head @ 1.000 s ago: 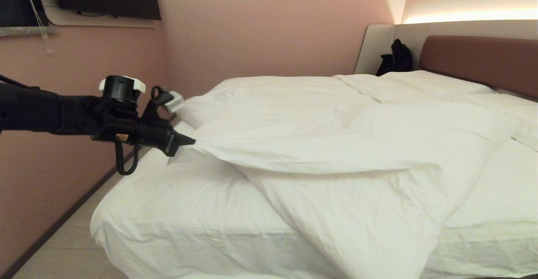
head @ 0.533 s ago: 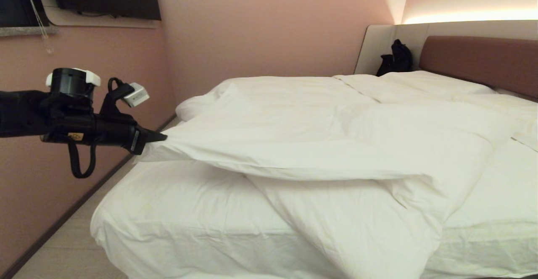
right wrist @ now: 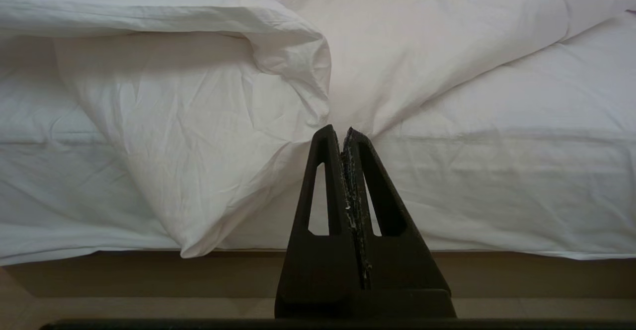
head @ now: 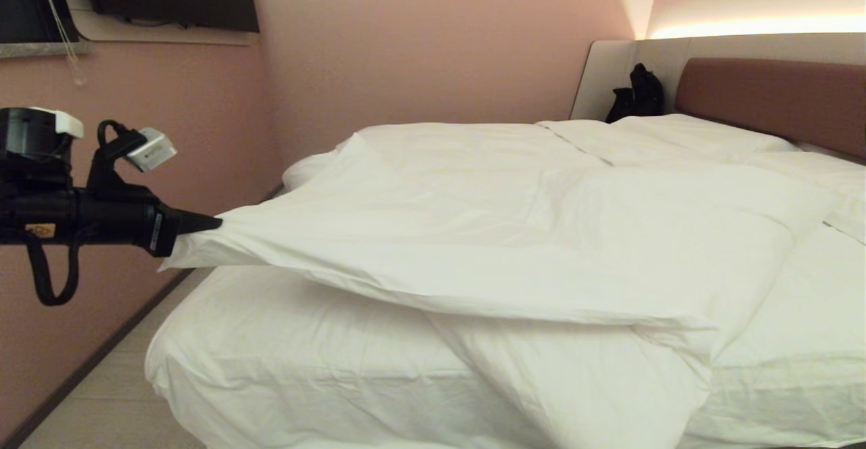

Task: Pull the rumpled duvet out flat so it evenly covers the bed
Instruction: Flatten the corners of the folded blanket

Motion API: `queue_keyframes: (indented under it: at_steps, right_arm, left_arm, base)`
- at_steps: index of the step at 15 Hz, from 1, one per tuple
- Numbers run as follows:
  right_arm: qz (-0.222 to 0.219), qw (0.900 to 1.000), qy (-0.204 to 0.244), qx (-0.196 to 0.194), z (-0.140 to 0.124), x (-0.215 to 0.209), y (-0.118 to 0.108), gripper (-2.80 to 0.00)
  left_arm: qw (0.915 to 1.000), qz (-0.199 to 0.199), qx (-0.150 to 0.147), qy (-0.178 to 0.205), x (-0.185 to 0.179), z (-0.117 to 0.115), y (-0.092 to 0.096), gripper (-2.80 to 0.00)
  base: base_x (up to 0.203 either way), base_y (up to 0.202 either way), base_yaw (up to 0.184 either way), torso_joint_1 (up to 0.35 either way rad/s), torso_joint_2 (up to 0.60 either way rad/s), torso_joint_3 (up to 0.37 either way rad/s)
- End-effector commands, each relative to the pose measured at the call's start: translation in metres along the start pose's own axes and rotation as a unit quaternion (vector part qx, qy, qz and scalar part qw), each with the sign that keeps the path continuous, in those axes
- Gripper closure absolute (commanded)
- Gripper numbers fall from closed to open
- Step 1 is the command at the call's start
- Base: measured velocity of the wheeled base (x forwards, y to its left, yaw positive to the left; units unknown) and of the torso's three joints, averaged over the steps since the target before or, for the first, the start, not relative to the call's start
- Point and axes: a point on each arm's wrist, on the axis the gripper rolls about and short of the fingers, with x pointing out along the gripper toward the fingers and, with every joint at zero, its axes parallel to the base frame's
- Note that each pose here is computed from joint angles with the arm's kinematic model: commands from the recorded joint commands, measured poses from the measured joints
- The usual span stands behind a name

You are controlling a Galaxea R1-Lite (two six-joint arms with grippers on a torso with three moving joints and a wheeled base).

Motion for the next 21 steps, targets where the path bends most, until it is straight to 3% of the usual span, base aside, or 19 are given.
queue_keyframes:
  at_steps: [1,12,21]
  right_arm:
    - [0.001,1.0,0.0,0.0,0.0,0.0,0.0,0.0]
    - [0.001,1.0,0.0,0.0,0.0,0.0,0.0,0.0]
    - [0.001,1.0,0.0,0.0,0.0,0.0,0.0,0.0]
  left_arm:
    - [0.9999,0.012,-0.002,-0.003,-0.017,-0.001,-0.003,0.0]
    - [0.9968,0.068,-0.042,0.006,-0.058,-0.017,0.006,0.0]
    - [0.9872,0.13,-0.091,0.006,-0.1,-0.034,0.001,0.0]
  base:
    - [0.0,0.0,0.0,0.0,0.0,0.0]
    - [0.0,0.0,0.0,0.0,0.0,0.0]
    - [0.0,0.0,0.0,0.0,0.0,0.0]
